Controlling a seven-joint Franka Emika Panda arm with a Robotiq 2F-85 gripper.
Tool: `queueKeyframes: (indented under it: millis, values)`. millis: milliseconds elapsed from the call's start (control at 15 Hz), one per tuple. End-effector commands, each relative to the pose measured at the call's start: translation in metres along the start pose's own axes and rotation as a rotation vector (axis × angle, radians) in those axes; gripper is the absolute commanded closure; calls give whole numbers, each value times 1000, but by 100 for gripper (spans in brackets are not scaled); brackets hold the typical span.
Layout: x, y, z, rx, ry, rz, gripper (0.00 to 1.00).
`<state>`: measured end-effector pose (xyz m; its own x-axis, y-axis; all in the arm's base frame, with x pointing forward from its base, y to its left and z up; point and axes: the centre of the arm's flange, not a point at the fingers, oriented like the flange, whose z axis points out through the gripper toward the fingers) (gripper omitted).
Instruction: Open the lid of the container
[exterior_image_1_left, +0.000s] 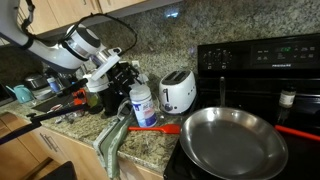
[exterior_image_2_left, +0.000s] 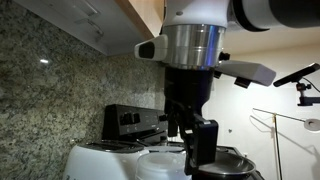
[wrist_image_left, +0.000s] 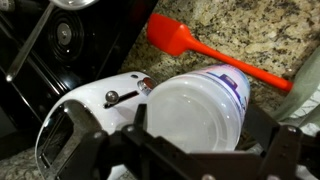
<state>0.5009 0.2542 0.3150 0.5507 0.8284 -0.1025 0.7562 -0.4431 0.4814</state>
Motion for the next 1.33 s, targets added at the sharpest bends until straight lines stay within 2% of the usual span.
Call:
queueKeyframes:
  millis: [0, 200, 533, 800, 1267]
  values:
    - [17, -2, 7, -45, 27, 1, 0]
    - [23, -6, 7, -114, 65, 6, 0]
    - [26, -15, 2, -175, 77, 6, 0]
    - [25, -26, -2, -180, 65, -9, 0]
    - [27, -30, -16, -203, 101, 1, 0]
